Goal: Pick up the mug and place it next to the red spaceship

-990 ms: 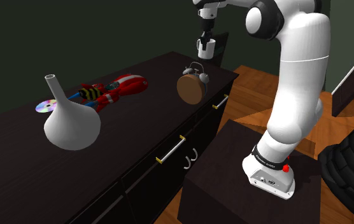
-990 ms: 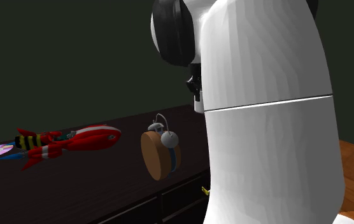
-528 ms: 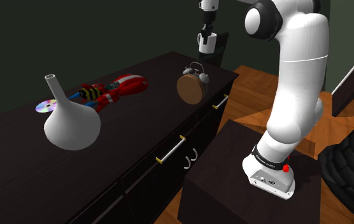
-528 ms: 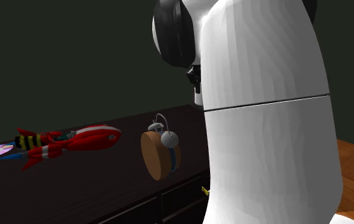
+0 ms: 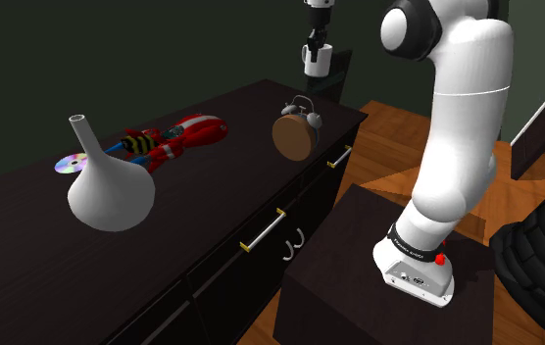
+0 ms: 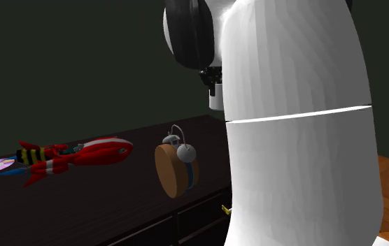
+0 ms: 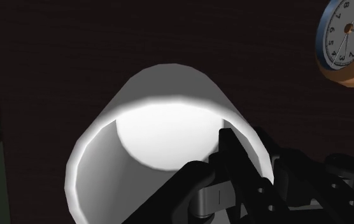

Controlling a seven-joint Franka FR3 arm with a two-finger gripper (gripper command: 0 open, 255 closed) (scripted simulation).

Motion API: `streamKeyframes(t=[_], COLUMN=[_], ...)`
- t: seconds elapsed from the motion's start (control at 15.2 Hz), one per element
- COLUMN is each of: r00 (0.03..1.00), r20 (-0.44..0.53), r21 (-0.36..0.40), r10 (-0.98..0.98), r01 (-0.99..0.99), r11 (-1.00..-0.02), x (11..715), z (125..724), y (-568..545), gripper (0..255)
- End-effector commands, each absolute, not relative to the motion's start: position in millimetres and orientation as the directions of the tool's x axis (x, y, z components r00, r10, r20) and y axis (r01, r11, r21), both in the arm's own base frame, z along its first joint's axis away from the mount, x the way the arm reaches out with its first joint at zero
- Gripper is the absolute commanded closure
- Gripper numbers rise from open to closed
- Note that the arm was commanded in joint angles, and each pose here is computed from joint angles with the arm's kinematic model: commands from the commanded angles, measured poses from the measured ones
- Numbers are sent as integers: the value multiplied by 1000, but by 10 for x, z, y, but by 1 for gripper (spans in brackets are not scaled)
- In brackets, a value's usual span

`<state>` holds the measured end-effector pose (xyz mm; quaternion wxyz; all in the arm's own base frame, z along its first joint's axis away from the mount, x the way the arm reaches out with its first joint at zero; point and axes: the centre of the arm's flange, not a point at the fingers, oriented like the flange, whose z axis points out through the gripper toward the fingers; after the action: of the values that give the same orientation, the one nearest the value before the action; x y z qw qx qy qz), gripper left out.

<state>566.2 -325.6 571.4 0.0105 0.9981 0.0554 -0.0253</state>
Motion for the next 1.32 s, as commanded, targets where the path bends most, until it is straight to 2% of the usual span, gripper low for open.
streamKeyframes(t=[0.0, 1.25], r00=[993, 993], r20=[-51, -51], r21=[18, 18], r10=[110, 110], r01=[111, 111], r11=[-994, -994], x=[5635, 5496], z=[5707, 5710], y=[-2985, -482], gripper=[255, 255])
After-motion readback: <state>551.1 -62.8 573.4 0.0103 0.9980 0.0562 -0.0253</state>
